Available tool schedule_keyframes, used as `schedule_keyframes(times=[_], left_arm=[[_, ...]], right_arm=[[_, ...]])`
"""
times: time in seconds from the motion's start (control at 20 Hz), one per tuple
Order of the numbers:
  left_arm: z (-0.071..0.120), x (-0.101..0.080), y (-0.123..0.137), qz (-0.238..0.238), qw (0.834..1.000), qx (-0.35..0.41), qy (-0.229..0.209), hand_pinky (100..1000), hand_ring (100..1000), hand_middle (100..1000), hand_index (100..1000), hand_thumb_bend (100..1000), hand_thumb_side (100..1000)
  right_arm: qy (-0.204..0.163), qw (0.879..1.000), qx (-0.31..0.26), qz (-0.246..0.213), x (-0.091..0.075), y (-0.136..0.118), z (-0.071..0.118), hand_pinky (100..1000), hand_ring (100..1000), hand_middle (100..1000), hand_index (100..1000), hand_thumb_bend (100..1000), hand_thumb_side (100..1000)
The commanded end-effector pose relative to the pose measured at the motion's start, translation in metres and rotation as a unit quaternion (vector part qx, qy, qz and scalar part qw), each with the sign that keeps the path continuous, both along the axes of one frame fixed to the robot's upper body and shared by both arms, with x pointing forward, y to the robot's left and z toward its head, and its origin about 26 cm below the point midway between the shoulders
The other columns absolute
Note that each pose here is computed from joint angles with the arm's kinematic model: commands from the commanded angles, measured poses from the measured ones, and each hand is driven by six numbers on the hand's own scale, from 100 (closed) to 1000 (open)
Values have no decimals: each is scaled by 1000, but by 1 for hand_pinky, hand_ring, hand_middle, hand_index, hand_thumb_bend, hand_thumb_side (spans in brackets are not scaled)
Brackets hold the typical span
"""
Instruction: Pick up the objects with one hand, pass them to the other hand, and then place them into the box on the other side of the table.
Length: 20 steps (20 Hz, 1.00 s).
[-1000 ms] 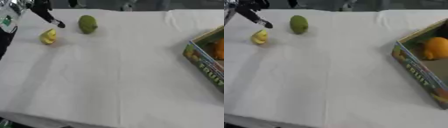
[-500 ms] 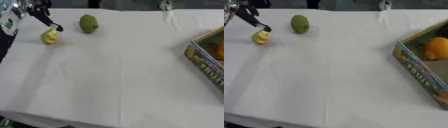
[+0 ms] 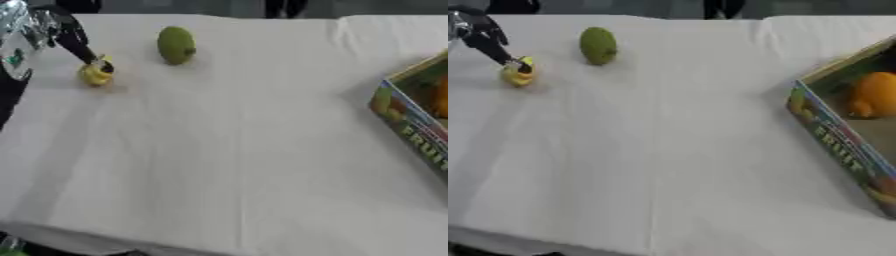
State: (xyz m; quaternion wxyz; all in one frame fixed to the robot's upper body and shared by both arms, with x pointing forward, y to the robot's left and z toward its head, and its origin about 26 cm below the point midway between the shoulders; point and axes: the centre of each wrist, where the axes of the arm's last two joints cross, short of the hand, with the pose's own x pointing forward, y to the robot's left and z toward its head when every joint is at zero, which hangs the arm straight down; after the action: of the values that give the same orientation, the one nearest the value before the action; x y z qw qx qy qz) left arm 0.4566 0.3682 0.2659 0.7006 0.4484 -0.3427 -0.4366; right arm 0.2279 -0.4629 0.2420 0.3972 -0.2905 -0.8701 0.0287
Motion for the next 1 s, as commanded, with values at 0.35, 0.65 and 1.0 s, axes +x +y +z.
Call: schedule_keyframes(times=[0.35, 0.65, 1.0], left_arm=[[6, -1, 11, 30, 999, 0, -26, 836, 818, 771, 806, 540, 250], [1, 1, 12, 35, 999, -1, -23, 826, 811, 767, 777, 502, 217], [-7, 4, 13, 42, 999, 8, -1, 831, 816, 777, 765, 499, 206]], right_arm=[[-5, 1000, -13, -2, -2, -3, 7, 827, 611, 698, 750, 100, 523], [-1, 1000, -12, 3, -2, -5, 3, 832, 613, 701, 753, 100, 521], [1, 1000, -10, 4, -3, -6, 1, 833, 613, 701, 753, 100, 520]])
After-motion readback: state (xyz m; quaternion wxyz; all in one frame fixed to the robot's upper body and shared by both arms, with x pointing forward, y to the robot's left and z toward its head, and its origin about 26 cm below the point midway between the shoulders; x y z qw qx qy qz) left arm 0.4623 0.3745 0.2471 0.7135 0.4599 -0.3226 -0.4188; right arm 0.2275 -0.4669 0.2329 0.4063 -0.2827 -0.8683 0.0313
